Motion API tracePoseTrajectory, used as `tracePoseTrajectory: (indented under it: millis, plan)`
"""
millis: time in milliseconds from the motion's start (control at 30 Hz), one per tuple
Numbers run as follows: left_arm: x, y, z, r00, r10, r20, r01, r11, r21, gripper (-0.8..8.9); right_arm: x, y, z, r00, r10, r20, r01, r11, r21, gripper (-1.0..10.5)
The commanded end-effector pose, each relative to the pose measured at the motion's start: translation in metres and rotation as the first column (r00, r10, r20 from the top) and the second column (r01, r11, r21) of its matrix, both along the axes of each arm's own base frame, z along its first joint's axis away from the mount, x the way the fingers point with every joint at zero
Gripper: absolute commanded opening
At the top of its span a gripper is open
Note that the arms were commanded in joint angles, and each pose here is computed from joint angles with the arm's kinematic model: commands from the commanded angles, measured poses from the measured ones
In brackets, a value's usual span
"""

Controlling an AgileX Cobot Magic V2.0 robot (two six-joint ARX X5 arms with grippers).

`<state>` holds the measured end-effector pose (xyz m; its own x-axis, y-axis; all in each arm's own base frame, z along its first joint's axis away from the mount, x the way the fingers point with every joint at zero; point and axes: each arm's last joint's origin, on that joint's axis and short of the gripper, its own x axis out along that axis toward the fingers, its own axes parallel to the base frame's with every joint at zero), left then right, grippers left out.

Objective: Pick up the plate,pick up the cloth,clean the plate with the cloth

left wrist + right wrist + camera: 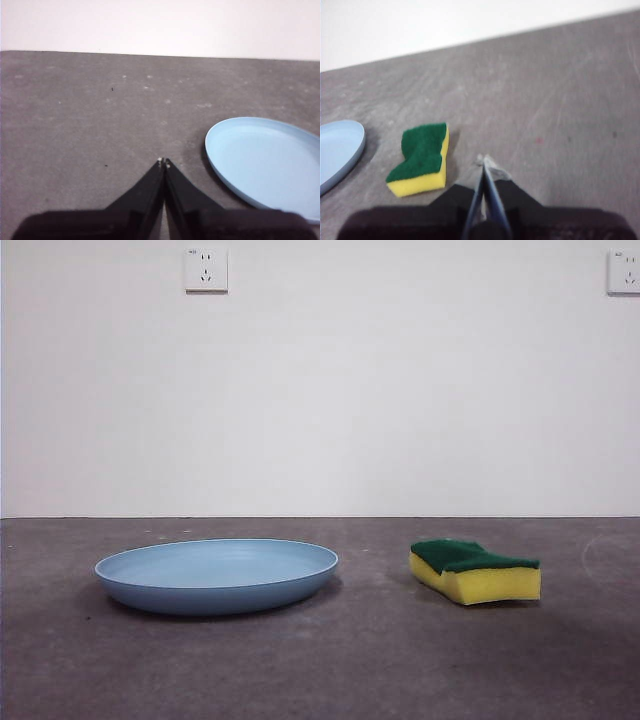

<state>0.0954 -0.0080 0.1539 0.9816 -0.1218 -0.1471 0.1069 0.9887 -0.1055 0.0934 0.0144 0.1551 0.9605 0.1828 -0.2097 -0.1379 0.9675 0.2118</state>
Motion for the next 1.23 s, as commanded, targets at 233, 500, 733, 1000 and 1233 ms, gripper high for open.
tracePoseTrajectory:
  millis: [233, 500, 733, 1000, 1233]
  plan:
    - [0.002, 0.000, 0.028, 0.999, 0.023, -0.023, -0.026, 0.988, -0.149, -0.06, 0.011, 0.002, 0.045, 0.996, -0.025, -0.090, 0.034, 0.995, 0.098, -0.1]
    - [0.026, -0.001, 0.067, 0.989, 0.023, -0.147, -0.041, 0.992, -0.118, -0.06, 0.044, 0.007, 0.103, 0.990, 0.009, -0.142, -0.007, 1.000, 0.015, -0.1]
    - [0.064, -0.005, 0.100, 0.966, -0.006, -0.260, -0.020, 0.995, -0.099, -0.06, 0.083, 0.014, 0.139, 0.963, 0.084, -0.255, -0.109, 0.990, -0.086, -0.1]
    - [0.108, -0.012, 0.120, 0.895, -0.163, -0.416, 0.129, 0.986, -0.108, -0.06, 0.122, 0.024, 0.137, 0.868, 0.271, -0.417, -0.317, 0.948, -0.044, 0.0]
    - [0.144, -0.017, 0.109, 0.792, -0.248, -0.558, 0.189, 0.969, -0.162, 2.00, 0.142, 0.029, 0.112, 0.786, 0.320, -0.529, -0.360, 0.932, 0.029, 2.6]
